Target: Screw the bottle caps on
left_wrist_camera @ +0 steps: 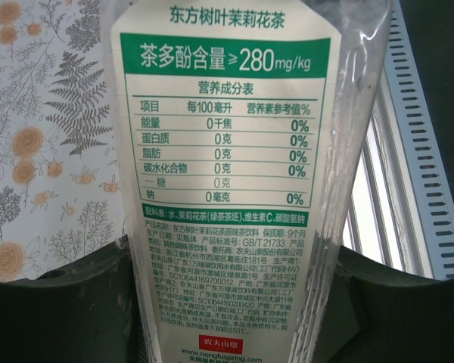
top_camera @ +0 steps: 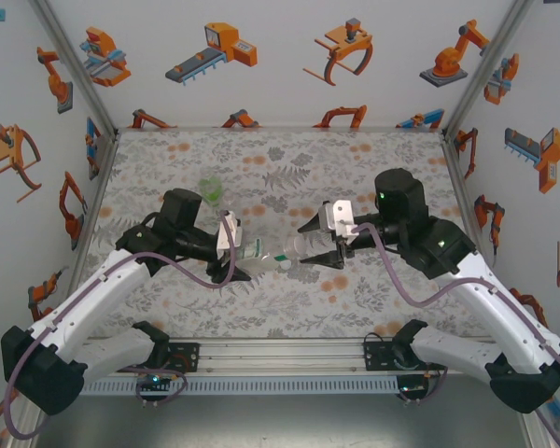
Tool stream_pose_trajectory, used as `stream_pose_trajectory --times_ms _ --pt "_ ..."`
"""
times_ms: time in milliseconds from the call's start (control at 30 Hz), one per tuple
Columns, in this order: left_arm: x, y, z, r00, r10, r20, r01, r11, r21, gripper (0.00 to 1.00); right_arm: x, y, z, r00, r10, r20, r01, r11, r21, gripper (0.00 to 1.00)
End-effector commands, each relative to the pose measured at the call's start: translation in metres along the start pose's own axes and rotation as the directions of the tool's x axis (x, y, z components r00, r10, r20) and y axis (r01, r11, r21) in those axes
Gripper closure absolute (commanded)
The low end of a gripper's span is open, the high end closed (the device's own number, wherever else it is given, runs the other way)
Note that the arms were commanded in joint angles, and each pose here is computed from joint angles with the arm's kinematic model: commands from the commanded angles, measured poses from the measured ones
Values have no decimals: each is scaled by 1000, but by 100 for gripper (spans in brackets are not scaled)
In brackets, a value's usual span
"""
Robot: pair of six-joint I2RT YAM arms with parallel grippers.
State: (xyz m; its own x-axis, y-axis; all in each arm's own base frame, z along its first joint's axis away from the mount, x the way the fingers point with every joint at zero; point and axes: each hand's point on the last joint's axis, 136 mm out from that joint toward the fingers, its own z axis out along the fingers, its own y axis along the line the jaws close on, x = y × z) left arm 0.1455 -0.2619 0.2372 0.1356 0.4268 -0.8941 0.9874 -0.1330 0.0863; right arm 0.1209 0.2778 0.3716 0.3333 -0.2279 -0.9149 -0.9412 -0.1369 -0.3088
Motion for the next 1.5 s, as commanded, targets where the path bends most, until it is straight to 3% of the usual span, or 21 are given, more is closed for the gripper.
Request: stream_pose_trajectory --times_ms 0,500,800,967,1033,1100,1200,1367,1467 --pt "-12 -5 -3 999 30 34 -31 999 30 100 -9 3 1 998 -52 43 53 998 -23 46" --pt "-10 -3 -2 999 27 26 -27 999 29 100 -10 0 7 997 -23 69 25 999 -36 49" --pt "-9 1 -3 999 40 11 -40 999 4 100 -4 -1 7 998 45 55 -44 999 -11 67" --pt "-4 19 -7 997 75 -30 -78 989 -129 100 5 -22 8 968 240 78 -248 963 108 90" --pt "-1 29 -10 995 88 -49 -96 975 -200 100 10 -33 8 931 351 101 -364 917 161 94" --pt "2 38 -14 993 94 -66 -108 958 -266 100 16 -46 8 872 467 145 -489 845 215 100" --pt "2 48 -19 991 102 -85 -125 935 -333 100 36 -73 2 711 647 275 -702 637 318 100" --pt "5 60 -25 989 98 -111 -135 902 -409 100 69 -92 -2 327 816 476 -937 215 275 100" --pt "6 64 -27 989 94 -117 -136 891 -433 100 93 -92 -1 25 843 538 -975 -99 201 100"
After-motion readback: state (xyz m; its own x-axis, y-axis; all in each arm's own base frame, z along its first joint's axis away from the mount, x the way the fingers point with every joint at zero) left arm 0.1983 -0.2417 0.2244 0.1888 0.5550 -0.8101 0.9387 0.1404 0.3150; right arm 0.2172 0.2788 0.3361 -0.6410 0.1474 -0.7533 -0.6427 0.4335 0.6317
